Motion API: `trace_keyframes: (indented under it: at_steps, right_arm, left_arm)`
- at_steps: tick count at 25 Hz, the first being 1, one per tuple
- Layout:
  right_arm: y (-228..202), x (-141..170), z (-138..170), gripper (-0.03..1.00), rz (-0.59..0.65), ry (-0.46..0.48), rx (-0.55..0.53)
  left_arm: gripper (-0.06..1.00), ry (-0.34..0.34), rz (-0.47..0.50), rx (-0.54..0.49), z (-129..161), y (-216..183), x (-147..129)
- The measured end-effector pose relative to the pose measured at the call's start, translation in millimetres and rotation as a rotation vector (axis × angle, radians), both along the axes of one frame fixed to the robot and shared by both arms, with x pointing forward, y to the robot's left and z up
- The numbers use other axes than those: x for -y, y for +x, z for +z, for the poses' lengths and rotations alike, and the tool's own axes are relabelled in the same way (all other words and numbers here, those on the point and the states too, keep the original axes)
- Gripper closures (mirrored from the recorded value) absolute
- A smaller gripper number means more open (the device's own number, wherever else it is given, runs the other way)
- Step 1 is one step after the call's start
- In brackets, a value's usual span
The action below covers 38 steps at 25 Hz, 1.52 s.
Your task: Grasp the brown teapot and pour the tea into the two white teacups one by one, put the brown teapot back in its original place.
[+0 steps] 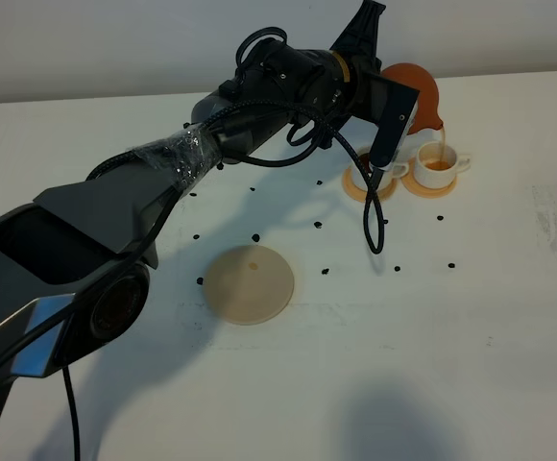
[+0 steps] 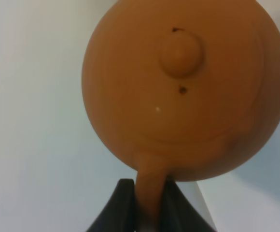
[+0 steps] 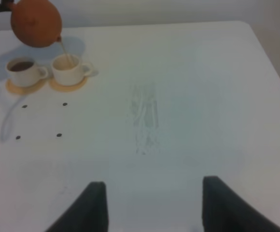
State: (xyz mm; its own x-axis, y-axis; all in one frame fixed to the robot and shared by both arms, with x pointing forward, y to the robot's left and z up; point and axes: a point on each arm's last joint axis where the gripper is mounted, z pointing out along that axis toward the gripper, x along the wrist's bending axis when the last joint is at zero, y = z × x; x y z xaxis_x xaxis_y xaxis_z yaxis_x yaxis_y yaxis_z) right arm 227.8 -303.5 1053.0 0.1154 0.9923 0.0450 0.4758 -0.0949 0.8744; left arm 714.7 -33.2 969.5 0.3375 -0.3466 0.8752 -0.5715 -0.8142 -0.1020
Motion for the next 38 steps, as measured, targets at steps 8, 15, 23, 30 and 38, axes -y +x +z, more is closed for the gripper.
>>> trace_keyframes:
  at_steps: [8, 15, 23, 30, 38]
  right_arm:
    - [0.0, 0.0, 0.0, 0.54, 0.000, 0.000, 0.000]
    - [0.0, 0.0, 0.0, 0.54, 0.000, 0.000, 0.000]
    - [0.0, 0.0, 0.0, 0.54, 0.000, 0.000, 0.000]
    - [0.0, 0.0, 0.0, 0.54, 0.000, 0.000, 0.000]
    - [0.0, 0.0, 0.0, 0.54, 0.000, 0.000, 0.000]
  left_arm:
    - [0.83, 0.019, -0.006, 0.013, -2.0, 0.7, -0.1]
    - [0.83, 0.041, -0.016, 0.024, -5.3, 1.3, 0.0]
    - [0.83, 0.044, -0.021, 0.041, -4.3, 1.8, 0.3]
    - [0.83, 0.061, -0.026, 0.056, -3.9, 2.2, -0.1]
    - [0.83, 0.065, -0.037, 0.091, -1.6, 3.2, 0.6]
